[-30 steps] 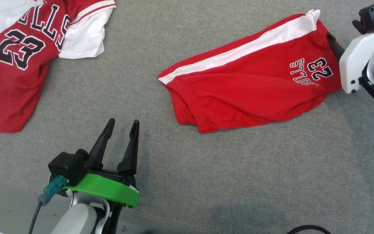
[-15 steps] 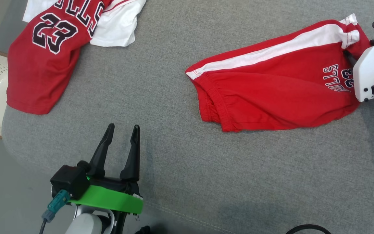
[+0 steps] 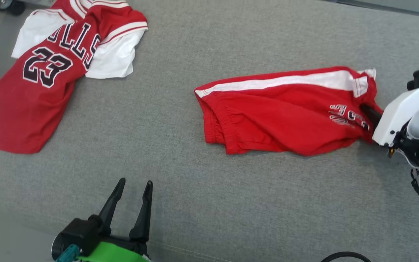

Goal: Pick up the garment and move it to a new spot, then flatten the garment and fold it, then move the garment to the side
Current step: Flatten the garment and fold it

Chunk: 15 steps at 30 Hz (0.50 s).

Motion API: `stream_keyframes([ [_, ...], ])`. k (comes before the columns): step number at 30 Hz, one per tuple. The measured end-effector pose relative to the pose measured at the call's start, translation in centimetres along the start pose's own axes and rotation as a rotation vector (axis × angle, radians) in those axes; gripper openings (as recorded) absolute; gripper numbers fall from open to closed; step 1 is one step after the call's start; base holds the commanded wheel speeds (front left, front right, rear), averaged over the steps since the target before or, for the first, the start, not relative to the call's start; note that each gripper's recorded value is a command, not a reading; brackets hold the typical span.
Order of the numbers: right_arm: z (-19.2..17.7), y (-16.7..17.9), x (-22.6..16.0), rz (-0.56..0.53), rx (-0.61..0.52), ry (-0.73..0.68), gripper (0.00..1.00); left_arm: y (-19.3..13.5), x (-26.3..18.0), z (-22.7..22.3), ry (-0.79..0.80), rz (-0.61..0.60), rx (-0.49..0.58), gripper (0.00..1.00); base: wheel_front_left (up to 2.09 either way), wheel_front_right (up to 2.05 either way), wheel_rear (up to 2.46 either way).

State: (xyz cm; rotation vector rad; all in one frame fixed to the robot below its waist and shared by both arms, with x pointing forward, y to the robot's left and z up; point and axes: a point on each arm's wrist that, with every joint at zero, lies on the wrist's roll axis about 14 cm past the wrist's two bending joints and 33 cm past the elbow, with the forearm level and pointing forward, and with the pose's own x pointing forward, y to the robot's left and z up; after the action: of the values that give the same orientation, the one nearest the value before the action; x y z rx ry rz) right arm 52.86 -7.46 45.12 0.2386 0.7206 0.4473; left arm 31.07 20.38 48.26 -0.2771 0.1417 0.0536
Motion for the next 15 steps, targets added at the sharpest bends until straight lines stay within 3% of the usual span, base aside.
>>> stream_keyframes([
  [4, -1.6, -1.8, -3.7, -0.025, 0.127, 0.003, 0.00, -0.6, -1.3, -0.3, 0.007, -0.047, 0.030, 1.00, 0.00, 0.00, 0.00],
  [9, -2.9, -6.4, -9.1, -0.130, 0.290, -0.067, 0.00, -1.8, -2.4, 0.0, -0.011, -0.102, 0.051, 1.00, 0.00, 0.00, 0.00],
  [15, -6.5, -12.9, -15.1, -0.345, 0.417, -0.148, 0.00, -3.0, -2.6, 0.9, -0.056, -0.133, 0.034, 1.00, 0.00, 0.00, 0.00],
])
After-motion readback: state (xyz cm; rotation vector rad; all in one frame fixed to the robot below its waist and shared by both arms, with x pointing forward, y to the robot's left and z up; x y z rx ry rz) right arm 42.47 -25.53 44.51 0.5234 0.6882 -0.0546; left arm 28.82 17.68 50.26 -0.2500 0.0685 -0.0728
